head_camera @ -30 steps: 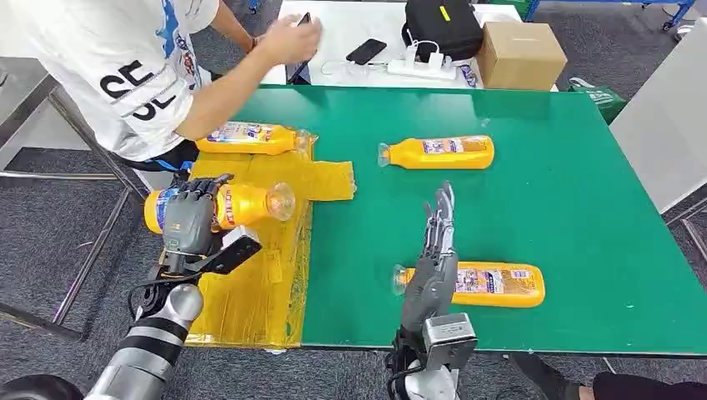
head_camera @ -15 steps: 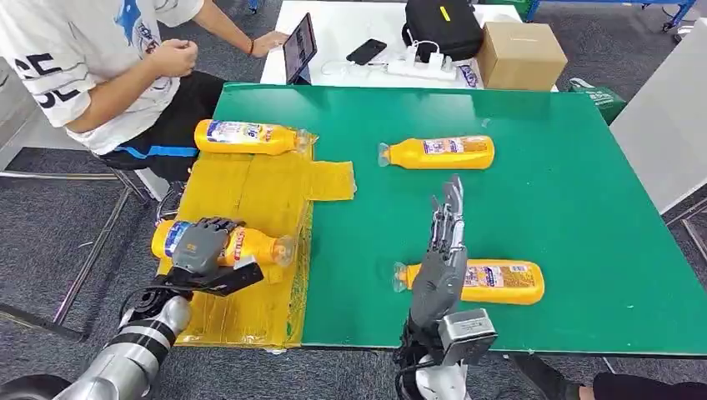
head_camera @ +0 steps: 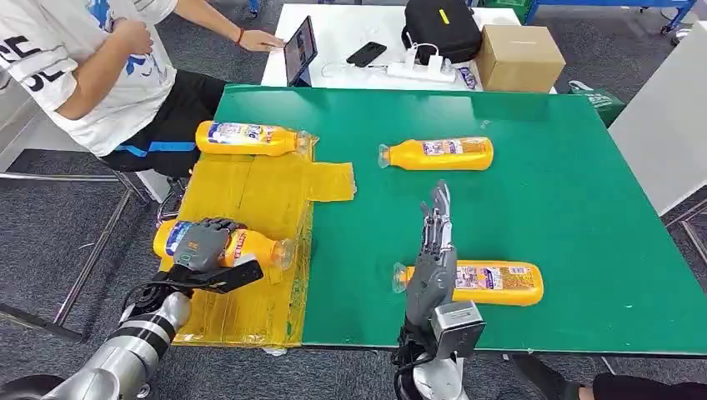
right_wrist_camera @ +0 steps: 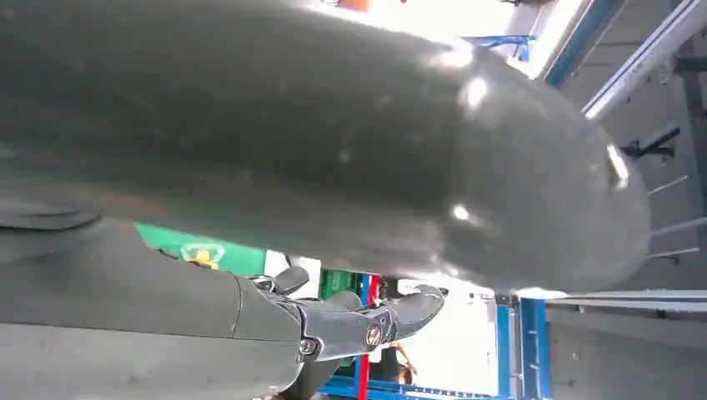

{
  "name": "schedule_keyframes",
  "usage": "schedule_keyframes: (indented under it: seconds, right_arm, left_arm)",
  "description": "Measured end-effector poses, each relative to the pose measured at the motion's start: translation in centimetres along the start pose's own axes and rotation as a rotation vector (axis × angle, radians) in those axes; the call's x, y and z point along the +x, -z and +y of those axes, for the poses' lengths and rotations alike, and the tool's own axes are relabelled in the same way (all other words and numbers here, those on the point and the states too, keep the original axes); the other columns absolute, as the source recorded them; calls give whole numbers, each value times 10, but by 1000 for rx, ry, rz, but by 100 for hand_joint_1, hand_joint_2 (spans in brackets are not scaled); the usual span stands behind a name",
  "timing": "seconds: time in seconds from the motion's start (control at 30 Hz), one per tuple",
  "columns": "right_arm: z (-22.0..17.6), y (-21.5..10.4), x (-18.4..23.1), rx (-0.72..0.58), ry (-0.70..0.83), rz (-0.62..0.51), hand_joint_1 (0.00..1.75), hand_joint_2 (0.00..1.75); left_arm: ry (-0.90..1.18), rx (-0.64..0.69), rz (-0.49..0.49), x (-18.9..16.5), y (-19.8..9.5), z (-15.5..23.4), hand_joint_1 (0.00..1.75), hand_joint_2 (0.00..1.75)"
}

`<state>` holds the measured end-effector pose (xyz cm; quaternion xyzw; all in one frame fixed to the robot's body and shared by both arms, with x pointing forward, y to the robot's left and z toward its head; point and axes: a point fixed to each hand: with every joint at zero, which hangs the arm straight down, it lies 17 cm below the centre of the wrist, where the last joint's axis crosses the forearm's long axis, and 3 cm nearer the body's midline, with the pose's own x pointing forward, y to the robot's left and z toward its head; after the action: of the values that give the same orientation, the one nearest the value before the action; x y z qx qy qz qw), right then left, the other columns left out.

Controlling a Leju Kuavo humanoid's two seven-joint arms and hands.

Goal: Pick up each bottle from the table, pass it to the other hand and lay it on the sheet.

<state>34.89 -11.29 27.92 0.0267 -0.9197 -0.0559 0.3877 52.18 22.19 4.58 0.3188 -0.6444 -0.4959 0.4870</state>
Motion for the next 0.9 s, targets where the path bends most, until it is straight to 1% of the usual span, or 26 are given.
schedule_keyframes:
  seconds: [0.03, 0.07, 0.3, 0.57, 0.63, 0.7, 0.73, 0.8, 0.9]
  right_arm:
    - [0, 0, -1, 0, -1, 1, 0, 0]
    - [0, -1, -2, 2, -1, 5, 0, 175]
    - [5, -7, -13, 32, 21, 38, 0, 175]
    - [3, -12, -35, 24, 31, 97, 0, 175]
    - [3, -13, -41, 23, 34, 111, 0, 175]
    - [3, -15, -45, 25, 40, 125, 0, 175]
    - [4, -15, -47, 27, 43, 130, 0, 175]
    - [5, -17, -51, 29, 44, 141, 0, 175]
    - [6, -18, -56, 25, 43, 153, 0, 175]
  left_arm:
    - [-1, -1, 1, 0, 0, 0, 0, 0]
    - [-7, -10, 3, 0, -1, -3, 0, 0]
    - [-85, -99, 6, -1, -4, -18, 0, 0]
    - [-355, -221, -55, 7, -24, -35, 0, 0]
    - [-405, -229, -65, 9, -28, -35, 0, 0]
    - [-504, -240, -87, 15, -32, -33, 0, 0]
    - [-591, -246, -101, 22, -35, -32, 0, 0]
    - [-775, -213, -113, 29, -41, -22, 0, 0]
    - [-830, -180, -118, 34, -45, -17, 0, 0]
